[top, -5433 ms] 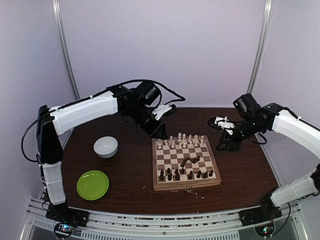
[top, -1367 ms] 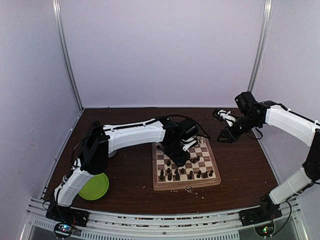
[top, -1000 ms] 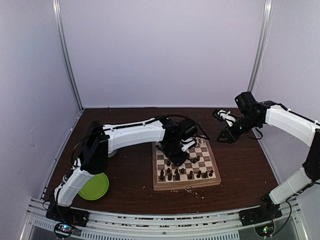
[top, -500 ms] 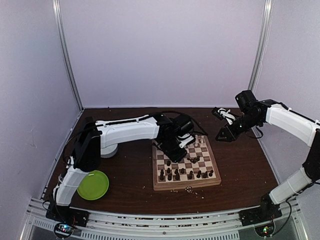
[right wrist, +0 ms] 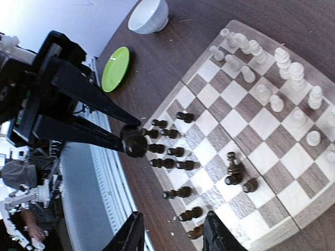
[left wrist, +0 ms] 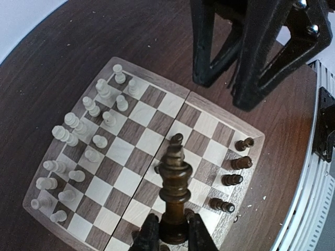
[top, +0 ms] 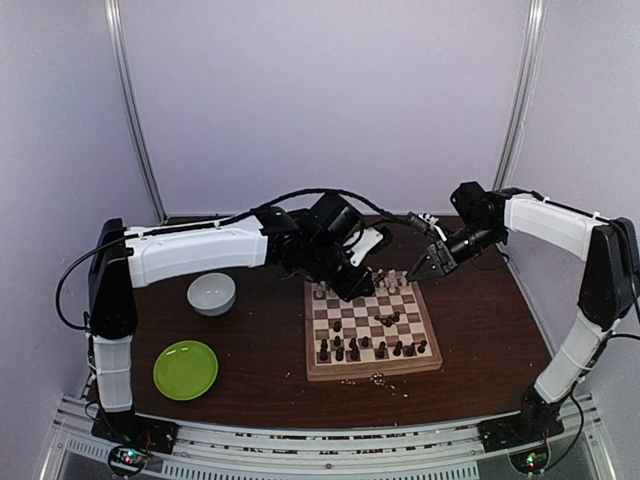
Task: Set up the chess pieces on the board
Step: Pass from the left arm to the right
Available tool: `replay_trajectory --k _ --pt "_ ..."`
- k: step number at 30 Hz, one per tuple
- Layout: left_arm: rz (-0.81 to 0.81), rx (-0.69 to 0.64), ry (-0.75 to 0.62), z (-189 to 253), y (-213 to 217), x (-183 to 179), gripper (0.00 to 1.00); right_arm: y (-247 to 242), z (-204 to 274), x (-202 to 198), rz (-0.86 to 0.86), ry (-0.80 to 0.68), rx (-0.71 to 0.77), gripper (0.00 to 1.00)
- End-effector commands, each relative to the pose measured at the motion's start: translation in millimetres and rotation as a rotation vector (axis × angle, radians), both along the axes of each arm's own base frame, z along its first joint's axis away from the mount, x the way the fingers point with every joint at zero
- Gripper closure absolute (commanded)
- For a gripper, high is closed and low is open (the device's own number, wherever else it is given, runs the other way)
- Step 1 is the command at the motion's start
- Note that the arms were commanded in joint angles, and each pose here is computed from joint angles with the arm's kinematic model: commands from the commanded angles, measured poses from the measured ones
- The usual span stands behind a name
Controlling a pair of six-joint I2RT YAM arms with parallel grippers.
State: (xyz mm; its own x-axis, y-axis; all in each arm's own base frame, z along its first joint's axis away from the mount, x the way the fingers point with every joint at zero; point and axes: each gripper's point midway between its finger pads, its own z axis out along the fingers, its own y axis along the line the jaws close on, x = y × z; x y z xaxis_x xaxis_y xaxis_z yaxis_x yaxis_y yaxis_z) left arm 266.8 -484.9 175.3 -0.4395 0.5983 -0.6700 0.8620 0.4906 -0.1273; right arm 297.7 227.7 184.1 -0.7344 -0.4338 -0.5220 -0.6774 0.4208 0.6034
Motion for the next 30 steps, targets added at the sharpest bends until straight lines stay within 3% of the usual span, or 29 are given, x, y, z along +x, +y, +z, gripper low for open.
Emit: replay_trajectory --k 1,11,30 --pt "-0.053 -0.164 -0.015 29 -19 -4 0.93 17 35 -15 0.051 0.139 0.198 0.60" --pt "-0.077 -0.206 0.001 35 -26 -9 0.93 24 32 -24 0.111 0.229 0.219 0.61" --pt "-0.112 -0.235 0.008 43 -33 -19 0.93 37 20 -21 0.106 0.263 0.206 0.65"
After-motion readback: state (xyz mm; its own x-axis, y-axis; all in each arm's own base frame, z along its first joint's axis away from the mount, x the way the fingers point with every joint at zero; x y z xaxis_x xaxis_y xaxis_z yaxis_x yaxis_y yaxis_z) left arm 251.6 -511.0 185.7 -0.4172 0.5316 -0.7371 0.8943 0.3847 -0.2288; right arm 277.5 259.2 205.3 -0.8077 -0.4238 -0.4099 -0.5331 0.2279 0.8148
